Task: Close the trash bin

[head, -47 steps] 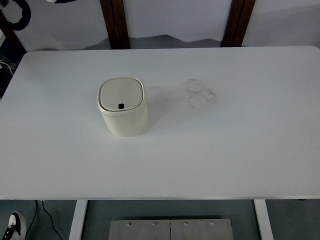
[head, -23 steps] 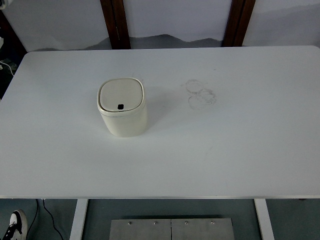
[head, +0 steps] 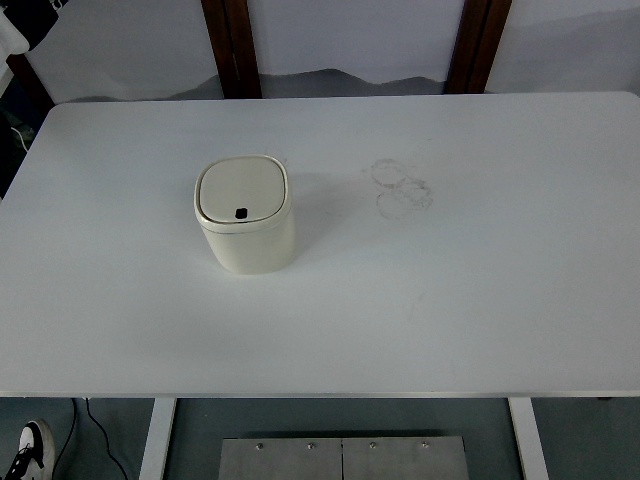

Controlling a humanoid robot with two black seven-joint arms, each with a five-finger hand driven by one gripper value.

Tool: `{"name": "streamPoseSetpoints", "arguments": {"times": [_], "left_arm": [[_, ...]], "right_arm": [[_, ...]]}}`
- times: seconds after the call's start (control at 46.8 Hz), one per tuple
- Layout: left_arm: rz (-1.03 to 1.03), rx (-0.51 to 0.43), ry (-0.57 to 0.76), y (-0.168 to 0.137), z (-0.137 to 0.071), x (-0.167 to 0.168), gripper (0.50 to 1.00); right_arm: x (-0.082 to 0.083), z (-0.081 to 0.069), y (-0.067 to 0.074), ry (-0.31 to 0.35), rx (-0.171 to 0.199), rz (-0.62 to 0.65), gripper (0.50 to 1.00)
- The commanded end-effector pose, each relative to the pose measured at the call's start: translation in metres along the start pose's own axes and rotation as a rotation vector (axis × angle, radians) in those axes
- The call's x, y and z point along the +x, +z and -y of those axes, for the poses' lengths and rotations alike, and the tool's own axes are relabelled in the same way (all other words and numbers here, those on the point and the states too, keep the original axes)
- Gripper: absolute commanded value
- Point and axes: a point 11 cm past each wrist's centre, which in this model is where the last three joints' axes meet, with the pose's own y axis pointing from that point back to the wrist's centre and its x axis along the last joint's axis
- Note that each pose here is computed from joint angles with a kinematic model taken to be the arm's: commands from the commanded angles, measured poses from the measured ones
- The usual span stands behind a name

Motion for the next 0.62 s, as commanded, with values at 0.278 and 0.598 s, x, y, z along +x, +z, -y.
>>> {"name": "streamPoseSetpoints", "arguments": {"times": [0.278,0.598], "left_arm": [[-0.006,0.039,0.030,-0.022,-0.008,0.014,1.000],[-0.008,0.037,0.031,-0.021,-0.008,0.015,1.000]], "right_arm": [[0.000,0.000,0.000,0.001,0.000,-0.002,0.995],[0.000,0.000,0.000,0.001,0.002,-0.009,0.995]]}}
